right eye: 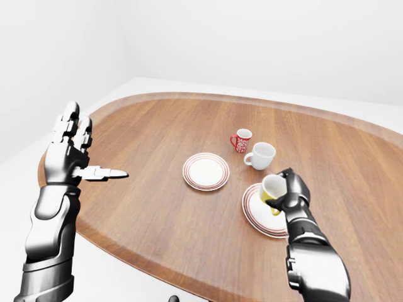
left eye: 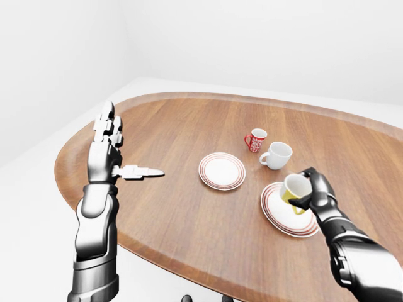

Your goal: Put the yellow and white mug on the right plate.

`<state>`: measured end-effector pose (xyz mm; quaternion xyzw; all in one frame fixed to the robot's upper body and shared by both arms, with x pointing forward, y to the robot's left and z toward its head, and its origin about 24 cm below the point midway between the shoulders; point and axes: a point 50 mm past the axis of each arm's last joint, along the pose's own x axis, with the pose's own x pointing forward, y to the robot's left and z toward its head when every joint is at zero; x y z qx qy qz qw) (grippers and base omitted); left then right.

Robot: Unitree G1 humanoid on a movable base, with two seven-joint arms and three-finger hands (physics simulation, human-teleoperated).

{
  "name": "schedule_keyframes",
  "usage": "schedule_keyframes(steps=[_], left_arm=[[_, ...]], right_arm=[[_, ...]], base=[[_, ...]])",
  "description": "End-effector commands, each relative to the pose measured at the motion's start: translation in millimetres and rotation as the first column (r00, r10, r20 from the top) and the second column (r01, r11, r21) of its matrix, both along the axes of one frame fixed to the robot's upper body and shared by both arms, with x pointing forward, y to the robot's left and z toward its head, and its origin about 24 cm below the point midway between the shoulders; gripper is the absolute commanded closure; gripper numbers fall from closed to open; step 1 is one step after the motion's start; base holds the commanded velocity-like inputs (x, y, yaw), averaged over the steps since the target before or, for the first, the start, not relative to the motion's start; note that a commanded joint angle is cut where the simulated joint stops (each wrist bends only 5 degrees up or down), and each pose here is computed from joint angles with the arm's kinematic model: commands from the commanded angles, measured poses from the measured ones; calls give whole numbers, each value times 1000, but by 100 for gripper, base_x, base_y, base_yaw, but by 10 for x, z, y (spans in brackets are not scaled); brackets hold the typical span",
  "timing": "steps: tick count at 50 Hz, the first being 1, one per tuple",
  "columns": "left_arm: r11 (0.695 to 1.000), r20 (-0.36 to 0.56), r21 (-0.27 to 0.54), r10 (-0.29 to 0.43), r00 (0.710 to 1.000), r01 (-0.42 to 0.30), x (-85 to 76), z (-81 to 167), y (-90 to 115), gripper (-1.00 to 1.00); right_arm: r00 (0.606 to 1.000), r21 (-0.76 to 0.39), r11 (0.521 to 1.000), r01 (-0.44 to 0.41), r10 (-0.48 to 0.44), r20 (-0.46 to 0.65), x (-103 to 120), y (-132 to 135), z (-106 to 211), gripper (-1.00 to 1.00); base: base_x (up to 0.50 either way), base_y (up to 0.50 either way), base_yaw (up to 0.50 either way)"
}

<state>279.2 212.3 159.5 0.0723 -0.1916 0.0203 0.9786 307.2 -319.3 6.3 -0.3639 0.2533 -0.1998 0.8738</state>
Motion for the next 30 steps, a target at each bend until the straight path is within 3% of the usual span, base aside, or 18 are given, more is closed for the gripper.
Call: schedule_keyframes(steps=[1, 6, 7, 8, 9, 30], left_arm=[[1000, 2, 1, -1, 1000, 1, -4, 3, -3, -100], [1000, 4, 1, -1, 1000, 1, -3, 9, -3, -100], [1000, 7, 1, -8, 1000, 8, -10, 15, -7, -100], [1000, 11, 2, -8, 1000, 8, -16, 22, -10, -100], [1000, 11, 3, -9, 1000, 9, -16, 23, -12, -100], [1000, 7, 1, -9, 1000, 9, -14, 13, -15, -100]], right_arm=[[1000, -55, 998, -21, 20, -10, 9, -2, 18, 100], [1000, -55, 998, -22, 21, -11, 9, 0, 17, 100], [1000, -48, 999, -24, 24, -14, 8, 3, 12, 91], [1000, -48, 999, -22, 22, -11, 11, 2, 17, -71], [1000, -36, 999, -23, 23, -12, 14, 3, 17, -100], [1000, -39, 999, -26, 26, -17, 7, 12, 2, -100]], base=[[0, 0, 0], [0, 0, 0], [0, 0, 0], [0, 0, 0], [0, 0, 0], [0, 0, 0]])
